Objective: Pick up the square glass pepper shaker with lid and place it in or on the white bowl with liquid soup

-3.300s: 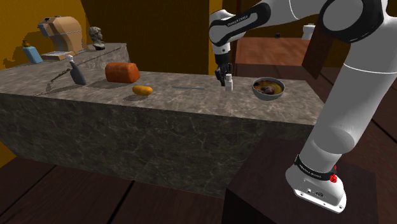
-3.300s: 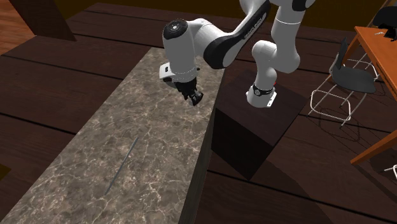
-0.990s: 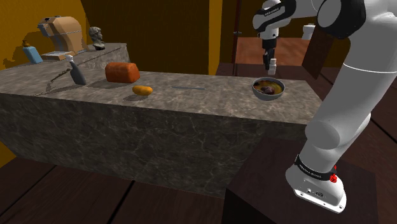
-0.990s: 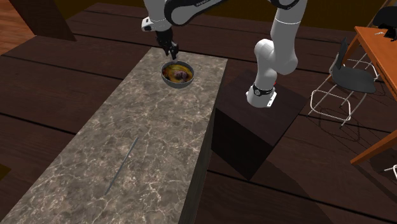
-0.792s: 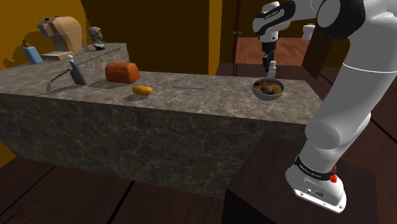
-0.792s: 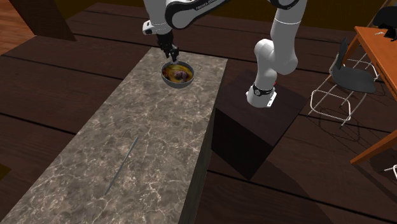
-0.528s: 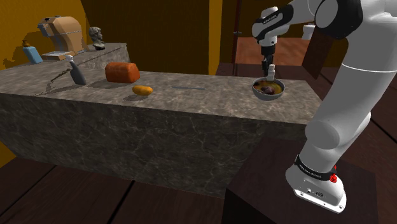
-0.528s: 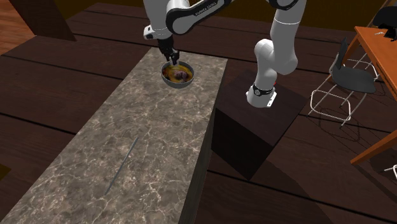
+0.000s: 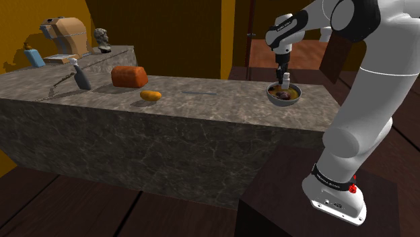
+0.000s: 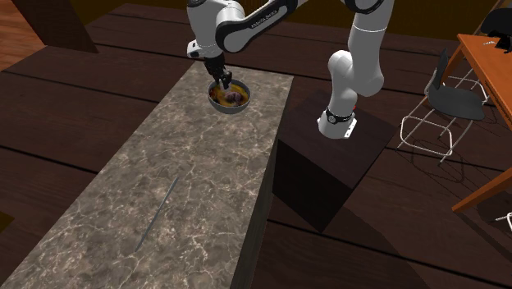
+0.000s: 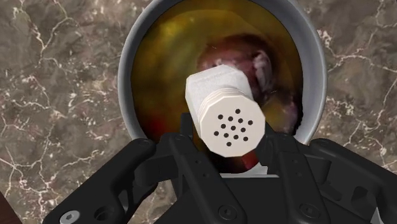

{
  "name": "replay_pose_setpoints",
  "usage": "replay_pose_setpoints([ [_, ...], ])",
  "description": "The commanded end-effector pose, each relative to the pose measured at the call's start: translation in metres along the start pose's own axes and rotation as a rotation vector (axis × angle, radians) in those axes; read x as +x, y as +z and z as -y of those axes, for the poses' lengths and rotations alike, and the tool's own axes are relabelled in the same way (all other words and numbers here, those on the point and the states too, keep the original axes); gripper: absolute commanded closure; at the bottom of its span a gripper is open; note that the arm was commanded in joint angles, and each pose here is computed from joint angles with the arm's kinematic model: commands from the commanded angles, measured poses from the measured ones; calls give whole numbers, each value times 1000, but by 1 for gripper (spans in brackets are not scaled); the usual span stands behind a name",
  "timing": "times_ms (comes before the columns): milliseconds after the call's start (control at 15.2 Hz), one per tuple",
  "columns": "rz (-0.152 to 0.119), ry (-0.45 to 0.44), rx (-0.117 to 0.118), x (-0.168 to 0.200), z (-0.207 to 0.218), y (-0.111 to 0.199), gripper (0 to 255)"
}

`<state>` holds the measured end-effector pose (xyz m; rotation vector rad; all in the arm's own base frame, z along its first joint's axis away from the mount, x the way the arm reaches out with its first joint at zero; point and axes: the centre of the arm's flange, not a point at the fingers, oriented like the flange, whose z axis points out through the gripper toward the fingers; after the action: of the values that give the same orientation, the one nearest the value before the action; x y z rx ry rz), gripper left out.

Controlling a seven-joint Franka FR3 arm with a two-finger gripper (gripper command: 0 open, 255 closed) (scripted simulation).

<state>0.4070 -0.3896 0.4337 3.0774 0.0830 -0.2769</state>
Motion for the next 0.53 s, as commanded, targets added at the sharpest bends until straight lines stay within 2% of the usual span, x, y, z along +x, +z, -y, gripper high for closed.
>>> replay_pose_setpoints([
  [0,0,0,0,0,0,0,255],
  [132,0,0,0,0,0,0,255],
  [198,0,0,0,0,0,0,0],
  [462,0,0,0,0,0,0,0],
])
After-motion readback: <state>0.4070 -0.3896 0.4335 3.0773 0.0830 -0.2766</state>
